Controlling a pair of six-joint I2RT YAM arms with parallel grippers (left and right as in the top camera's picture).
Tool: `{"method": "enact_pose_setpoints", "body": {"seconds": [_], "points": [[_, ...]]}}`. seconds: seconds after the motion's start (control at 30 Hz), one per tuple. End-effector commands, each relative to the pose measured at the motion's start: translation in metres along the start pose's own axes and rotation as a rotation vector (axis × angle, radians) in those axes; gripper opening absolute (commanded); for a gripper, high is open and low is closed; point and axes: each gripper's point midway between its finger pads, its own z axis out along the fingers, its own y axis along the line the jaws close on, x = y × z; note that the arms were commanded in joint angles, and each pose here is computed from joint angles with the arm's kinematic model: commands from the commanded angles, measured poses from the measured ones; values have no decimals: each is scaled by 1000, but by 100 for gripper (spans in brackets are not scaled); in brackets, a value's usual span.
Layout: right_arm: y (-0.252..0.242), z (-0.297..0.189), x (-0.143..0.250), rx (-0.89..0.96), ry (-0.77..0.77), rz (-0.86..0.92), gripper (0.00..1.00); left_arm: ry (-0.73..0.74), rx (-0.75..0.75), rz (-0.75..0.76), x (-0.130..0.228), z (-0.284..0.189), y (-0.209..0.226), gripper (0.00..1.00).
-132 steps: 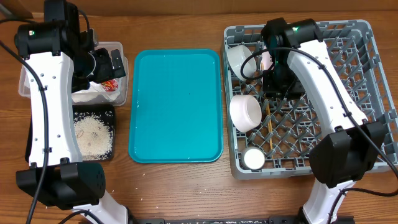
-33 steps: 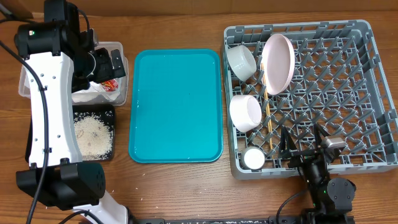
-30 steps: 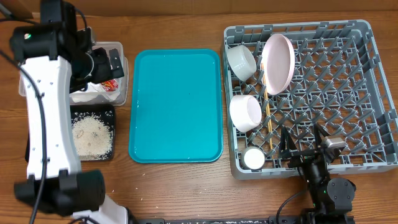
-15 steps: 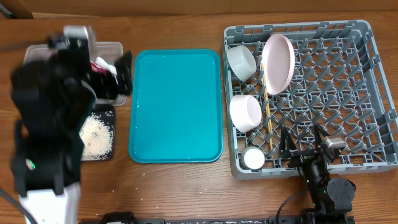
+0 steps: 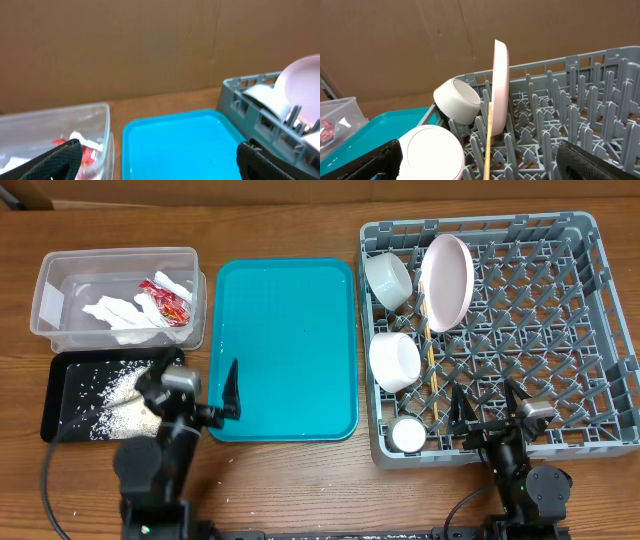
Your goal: Sort waste into correct bins and load items into the dishwasher
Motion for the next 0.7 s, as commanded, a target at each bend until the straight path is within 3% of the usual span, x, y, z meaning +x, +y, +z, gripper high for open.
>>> {"method": "enact_pose_setpoints", "body": {"seconds": [0.0,0.37,0.57,0.67], "points": [[0,0,1,-2,-6,-2,100,-13,-76,18,24,-9,10,100],[0,0,1,-2,-6,-2,100,-27,-143,21,68,-21,18,100],[-1,0,1,-2,-7,-2,100,64,-152,9,92,-27,18,100],[-1,0,1,-2,-7,-2,100,23,-161,13,83,-28,19,100]]}}
